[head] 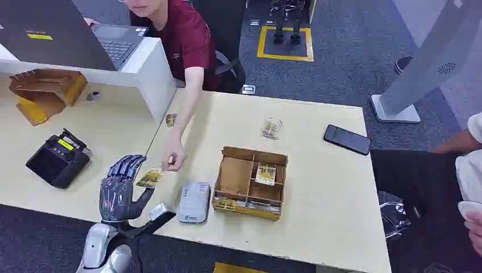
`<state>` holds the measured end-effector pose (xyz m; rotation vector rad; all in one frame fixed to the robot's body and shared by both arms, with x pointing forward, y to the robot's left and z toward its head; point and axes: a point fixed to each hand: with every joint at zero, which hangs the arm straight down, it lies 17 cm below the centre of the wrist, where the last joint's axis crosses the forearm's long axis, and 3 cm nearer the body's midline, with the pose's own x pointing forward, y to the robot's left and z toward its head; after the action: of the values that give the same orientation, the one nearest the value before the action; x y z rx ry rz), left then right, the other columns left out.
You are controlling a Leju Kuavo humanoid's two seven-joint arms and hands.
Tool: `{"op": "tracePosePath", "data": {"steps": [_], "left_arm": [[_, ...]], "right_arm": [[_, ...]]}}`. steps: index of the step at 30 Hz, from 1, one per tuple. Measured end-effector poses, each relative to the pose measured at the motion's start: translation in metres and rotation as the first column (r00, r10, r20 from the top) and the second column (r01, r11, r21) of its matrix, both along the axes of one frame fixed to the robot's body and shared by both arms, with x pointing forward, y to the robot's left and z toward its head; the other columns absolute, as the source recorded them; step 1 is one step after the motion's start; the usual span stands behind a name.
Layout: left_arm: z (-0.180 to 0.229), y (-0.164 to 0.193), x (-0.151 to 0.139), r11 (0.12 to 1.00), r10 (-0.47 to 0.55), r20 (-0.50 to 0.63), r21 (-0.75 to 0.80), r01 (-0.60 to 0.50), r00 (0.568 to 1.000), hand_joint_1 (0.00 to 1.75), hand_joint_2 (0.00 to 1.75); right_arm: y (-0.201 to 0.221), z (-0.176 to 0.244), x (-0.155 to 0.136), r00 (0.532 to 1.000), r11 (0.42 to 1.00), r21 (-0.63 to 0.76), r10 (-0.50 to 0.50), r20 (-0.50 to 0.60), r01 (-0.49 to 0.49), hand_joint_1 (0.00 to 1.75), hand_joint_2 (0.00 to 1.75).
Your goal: Pass the card to the sensor for recognition and then transmit it.
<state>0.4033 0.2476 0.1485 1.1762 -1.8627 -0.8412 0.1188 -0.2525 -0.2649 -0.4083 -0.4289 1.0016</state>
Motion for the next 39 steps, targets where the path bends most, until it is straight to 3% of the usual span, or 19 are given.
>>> {"op": "tracePosePath", "data": {"steps": [16, 19, 25, 32, 33, 35, 37, 39], "left_arm": [[-0.001, -0.001, -0.002, 0.999, -0.032, -0.005, -0.044, 0.031, 0.999, 1.75, 1.75], [-0.003, 0.0, -0.001, 0.994, -0.044, -0.025, -0.098, 0.041, 0.999, 1.75, 1.75], [-0.031, -0.008, 0.007, 0.916, -0.178, -0.203, -0.391, 0.087, 0.963, 1.75, 1.75], [-0.032, -0.009, 0.007, 0.913, -0.184, -0.206, -0.399, 0.089, 0.961, 1.75, 1.75], [-0.037, -0.015, 0.007, 0.856, -0.255, -0.241, -0.506, 0.103, 0.936, 1.75, 1.75], [-0.037, -0.019, 0.006, 0.801, -0.305, -0.253, -0.589, 0.104, 0.918, 1.75, 1.75], [-0.053, -0.022, 0.002, 0.628, -0.42, -0.322, -0.778, 0.015, 0.849, 1.75, 1.75], [-0.055, -0.023, -0.007, 0.541, -0.473, -0.321, -0.841, -0.017, 0.82, 1.75, 1.75]], "right_arm": [[0.0, 0.0, 0.0, 1.0, 1.0, -0.001, 0.008, 0.001, -0.008, 0.0, 0.0], [0.0, 0.0, 0.0, 1.0, 1.0, -0.003, 0.007, 0.0, -0.007, 0.0, 0.0], [-0.002, 0.0, 0.0, 1.0, 1.0, -0.004, -0.006, 0.001, 0.006, 0.0, 0.0], [-0.002, 0.0, 0.0, 1.0, 1.0, -0.004, -0.006, 0.002, 0.006, 0.0, 0.0], [-0.003, 0.0, 0.0, 1.0, 1.0, -0.006, -0.014, 0.004, 0.014, 0.0, 0.0], [-0.004, 0.0, 0.0, 1.0, 1.0, -0.008, -0.018, 0.005, 0.018, 0.0, 0.0], [-0.006, 0.001, 0.0, 1.0, 1.0, -0.017, -0.026, 0.01, 0.026, 0.0, 0.0], [-0.008, 0.001, 0.001, 0.999, 0.999, -0.023, -0.037, 0.015, 0.037, 0.0, 0.0]]}}
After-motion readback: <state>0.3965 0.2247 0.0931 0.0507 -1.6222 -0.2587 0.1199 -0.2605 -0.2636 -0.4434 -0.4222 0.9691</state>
